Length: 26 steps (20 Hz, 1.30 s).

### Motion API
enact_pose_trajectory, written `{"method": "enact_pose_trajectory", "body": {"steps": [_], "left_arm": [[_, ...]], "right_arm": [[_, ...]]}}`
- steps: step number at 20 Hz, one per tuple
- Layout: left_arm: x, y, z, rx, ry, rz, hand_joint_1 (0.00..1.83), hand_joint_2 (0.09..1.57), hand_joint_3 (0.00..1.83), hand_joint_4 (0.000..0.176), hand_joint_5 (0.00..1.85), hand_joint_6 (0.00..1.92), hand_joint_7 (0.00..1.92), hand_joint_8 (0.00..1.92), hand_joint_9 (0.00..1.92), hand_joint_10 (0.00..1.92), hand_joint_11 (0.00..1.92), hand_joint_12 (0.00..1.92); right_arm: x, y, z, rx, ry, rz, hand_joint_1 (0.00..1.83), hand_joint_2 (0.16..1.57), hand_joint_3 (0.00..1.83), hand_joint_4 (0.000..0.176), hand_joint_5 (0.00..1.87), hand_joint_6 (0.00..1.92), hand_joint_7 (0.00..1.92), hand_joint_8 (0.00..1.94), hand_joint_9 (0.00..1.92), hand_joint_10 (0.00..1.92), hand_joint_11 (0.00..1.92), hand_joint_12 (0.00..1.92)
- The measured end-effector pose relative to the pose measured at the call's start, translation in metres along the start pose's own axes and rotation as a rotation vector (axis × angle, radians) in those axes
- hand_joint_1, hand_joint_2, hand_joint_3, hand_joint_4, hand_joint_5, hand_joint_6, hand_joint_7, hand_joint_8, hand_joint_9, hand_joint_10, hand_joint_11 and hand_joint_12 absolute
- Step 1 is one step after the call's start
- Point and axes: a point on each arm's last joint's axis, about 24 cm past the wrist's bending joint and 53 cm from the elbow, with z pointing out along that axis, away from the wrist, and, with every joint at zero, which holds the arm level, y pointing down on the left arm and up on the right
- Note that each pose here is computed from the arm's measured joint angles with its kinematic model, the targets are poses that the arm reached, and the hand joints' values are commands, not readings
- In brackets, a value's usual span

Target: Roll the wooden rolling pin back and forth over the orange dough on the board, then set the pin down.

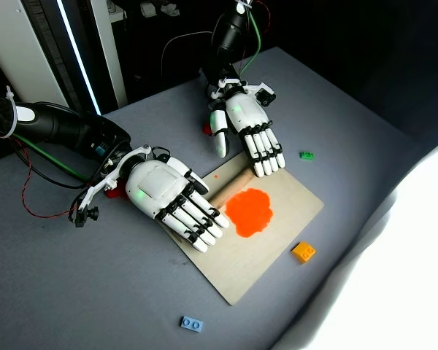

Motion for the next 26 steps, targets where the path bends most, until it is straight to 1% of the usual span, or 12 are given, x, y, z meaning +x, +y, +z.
{"method": "enact_pose_trajectory", "body": {"steps": [4, 6, 10, 12, 14, 15, 18, 20, 22, 24, 25, 26], "left_arm": [[0.001, 0.003, -0.004, -0.007, 0.008, 0.006, 0.00, 1.49, 0.00, 0.000, 0.10, 0.00, 0.15, 0.00, 0.08, 0.00, 0.00, 0.02], [0.002, 0.003, -0.005, -0.003, 0.010, 0.010, 0.00, 1.49, 0.00, 0.000, 0.11, 0.01, 0.15, 0.00, 0.08, 0.00, 0.01, 0.02], [0.002, 0.005, -0.008, -0.004, 0.008, 0.014, 0.00, 1.49, 0.00, 0.000, 0.10, 0.00, 0.14, 0.00, 0.07, 0.00, 0.00, 0.00], [0.002, 0.007, -0.010, -0.006, 0.006, 0.016, 0.00, 1.49, 0.00, 0.000, 0.10, 0.00, 0.14, 0.00, 0.07, 0.00, 0.01, 0.00], [0.001, 0.007, -0.010, -0.007, 0.003, 0.015, 0.00, 1.50, 0.00, 0.000, 0.11, 0.01, 0.15, 0.01, 0.08, 0.01, 0.01, 0.01], [0.001, 0.007, -0.010, -0.008, 0.003, 0.014, 0.00, 1.50, 0.00, 0.000, 0.11, 0.01, 0.14, 0.00, 0.08, 0.01, 0.02, 0.01], [0.001, 0.006, -0.011, -0.008, 0.003, 0.008, 0.00, 1.49, 0.00, 0.000, 0.09, 0.00, 0.15, 0.00, 0.08, 0.00, 0.01, 0.01], [0.002, 0.005, -0.011, -0.008, 0.004, 0.000, 0.00, 1.50, 0.00, 0.000, 0.10, 0.00, 0.15, 0.00, 0.08, 0.00, 0.01, 0.01], [0.003, 0.004, -0.012, -0.007, 0.005, -0.006, 0.00, 1.50, 0.00, 0.000, 0.10, 0.00, 0.15, 0.01, 0.09, 0.01, 0.00, 0.01], [0.003, 0.003, -0.013, -0.006, 0.006, -0.006, 0.00, 1.50, 0.00, 0.000, 0.10, 0.00, 0.16, 0.01, 0.09, 0.01, 0.00, 0.01], [0.003, 0.003, -0.013, -0.006, 0.006, -0.006, 0.00, 1.49, 0.00, 0.000, 0.12, 0.01, 0.17, 0.01, 0.10, 0.01, 0.01, 0.01], [0.003, 0.003, -0.013, -0.006, 0.005, -0.006, 0.00, 1.49, 0.00, 0.000, 0.12, 0.01, 0.17, 0.01, 0.10, 0.01, 0.01, 0.01]], "right_arm": [[0.000, -0.001, -0.002, -0.002, -0.002, -0.005, 0.00, 1.47, 0.00, 0.000, 0.24, 0.01, 0.28, 0.00, 0.22, 0.01, 0.00, 0.40], [0.000, -0.001, -0.002, -0.002, -0.002, -0.006, 0.00, 1.48, 0.00, 0.000, 0.24, 0.01, 0.27, 0.00, 0.22, 0.01, 0.00, 0.44], [0.000, 0.000, -0.002, -0.002, -0.002, -0.006, 0.00, 1.47, 0.00, 0.000, 0.24, 0.00, 0.28, 0.00, 0.22, 0.01, 0.00, 0.42], [0.000, 0.000, -0.003, -0.001, -0.001, -0.004, 0.00, 1.47, 0.00, 0.000, 0.23, 0.00, 0.28, 0.00, 0.23, 0.01, 0.00, 0.46], [0.000, 0.000, -0.005, 0.003, 0.000, 0.000, 0.00, 1.47, 0.00, 0.000, 0.23, 0.00, 0.28, 0.00, 0.22, 0.00, 0.00, 0.44], [0.000, 0.001, -0.005, 0.002, 0.001, 0.001, 0.00, 1.47, 0.00, 0.000, 0.23, 0.00, 0.26, 0.00, 0.20, 0.00, 0.00, 0.37], [0.000, 0.000, -0.005, 0.003, 0.001, 0.000, 0.00, 1.46, 0.00, 0.000, 0.23, 0.00, 0.27, 0.01, 0.20, 0.01, 0.00, 0.36], [0.000, 0.000, -0.005, 0.003, 0.001, 0.000, 0.00, 1.47, 0.00, 0.000, 0.22, 0.00, 0.26, 0.00, 0.20, 0.00, 0.00, 0.29], [0.000, 0.000, -0.005, 0.003, 0.001, 0.000, 0.00, 1.47, 0.00, 0.000, 0.24, 0.01, 0.28, 0.00, 0.21, 0.01, 0.00, 0.37], [0.000, 0.000, -0.005, 0.003, 0.001, 0.000, 0.00, 1.47, 0.00, 0.000, 0.23, 0.01, 0.27, 0.00, 0.21, 0.00, 0.00, 0.38], [0.000, 0.000, -0.005, 0.003, 0.001, -0.001, 0.00, 1.47, 0.00, 0.000, 0.21, 0.00, 0.26, 0.00, 0.20, 0.00, 0.00, 0.34], [0.000, 0.001, -0.005, 0.003, 0.000, 0.000, 0.00, 1.47, 0.00, 0.000, 0.21, 0.00, 0.26, 0.00, 0.20, 0.00, 0.00, 0.34]]}}
